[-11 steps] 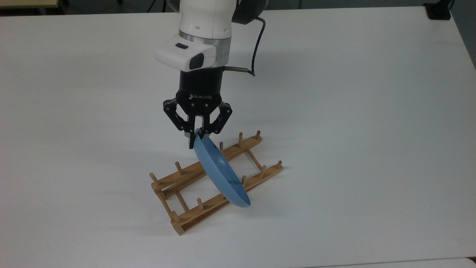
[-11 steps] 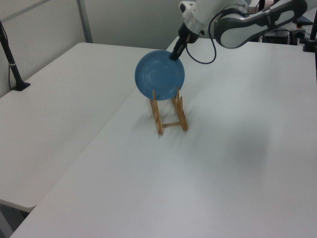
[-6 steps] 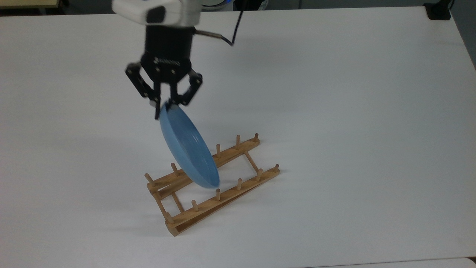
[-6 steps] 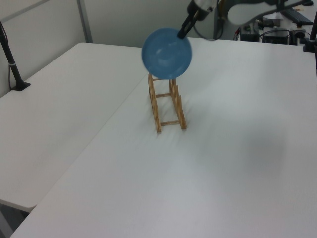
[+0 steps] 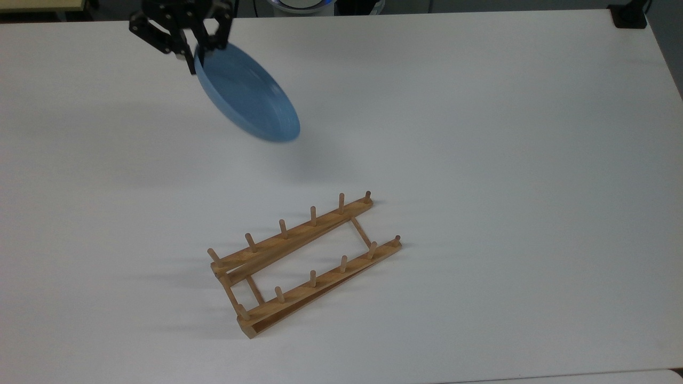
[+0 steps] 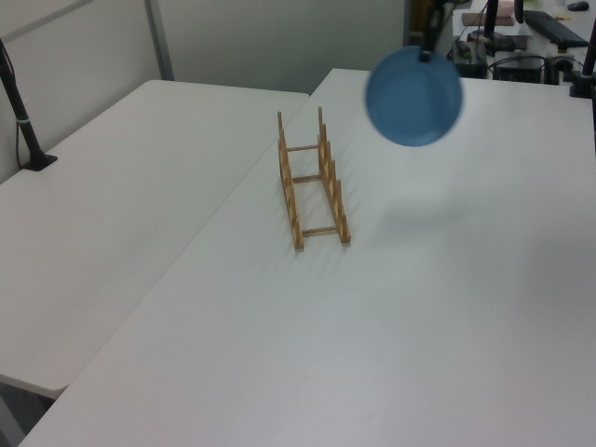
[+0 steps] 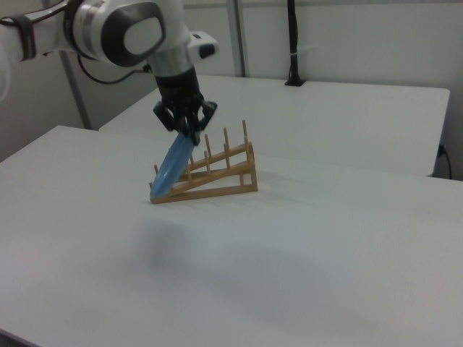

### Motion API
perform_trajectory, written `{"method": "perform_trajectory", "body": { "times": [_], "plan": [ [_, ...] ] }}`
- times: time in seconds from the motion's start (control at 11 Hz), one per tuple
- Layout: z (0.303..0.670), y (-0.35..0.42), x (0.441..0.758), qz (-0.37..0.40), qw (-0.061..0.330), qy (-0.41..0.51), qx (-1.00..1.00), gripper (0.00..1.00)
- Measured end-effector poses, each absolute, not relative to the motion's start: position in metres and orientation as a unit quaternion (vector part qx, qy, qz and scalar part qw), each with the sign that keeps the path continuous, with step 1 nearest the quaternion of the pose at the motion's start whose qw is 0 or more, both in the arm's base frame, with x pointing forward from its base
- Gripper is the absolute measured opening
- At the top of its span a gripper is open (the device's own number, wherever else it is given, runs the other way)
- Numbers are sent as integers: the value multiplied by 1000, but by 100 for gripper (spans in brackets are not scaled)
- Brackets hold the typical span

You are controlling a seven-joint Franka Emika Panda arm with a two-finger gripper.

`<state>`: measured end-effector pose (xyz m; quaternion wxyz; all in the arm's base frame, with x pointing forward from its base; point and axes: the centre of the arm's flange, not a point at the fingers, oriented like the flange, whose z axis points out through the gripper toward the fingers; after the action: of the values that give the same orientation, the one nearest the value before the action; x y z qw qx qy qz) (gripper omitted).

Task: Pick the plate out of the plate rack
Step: 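Lift the blue plate up out of the rack slots, then carry the plate beside the rack and lower it flat onto the table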

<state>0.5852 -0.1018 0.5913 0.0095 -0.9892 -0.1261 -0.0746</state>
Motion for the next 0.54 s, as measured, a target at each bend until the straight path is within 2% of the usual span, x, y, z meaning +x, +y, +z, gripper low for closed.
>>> {"method": "perform_trajectory", "body": {
  "times": [0.18, 0.54],
  "plan": [
    [565, -139, 572, -46, 58, -159, -985, 7],
    [448, -193, 563, 18, 151, -142, -978, 7]
  ]
}}
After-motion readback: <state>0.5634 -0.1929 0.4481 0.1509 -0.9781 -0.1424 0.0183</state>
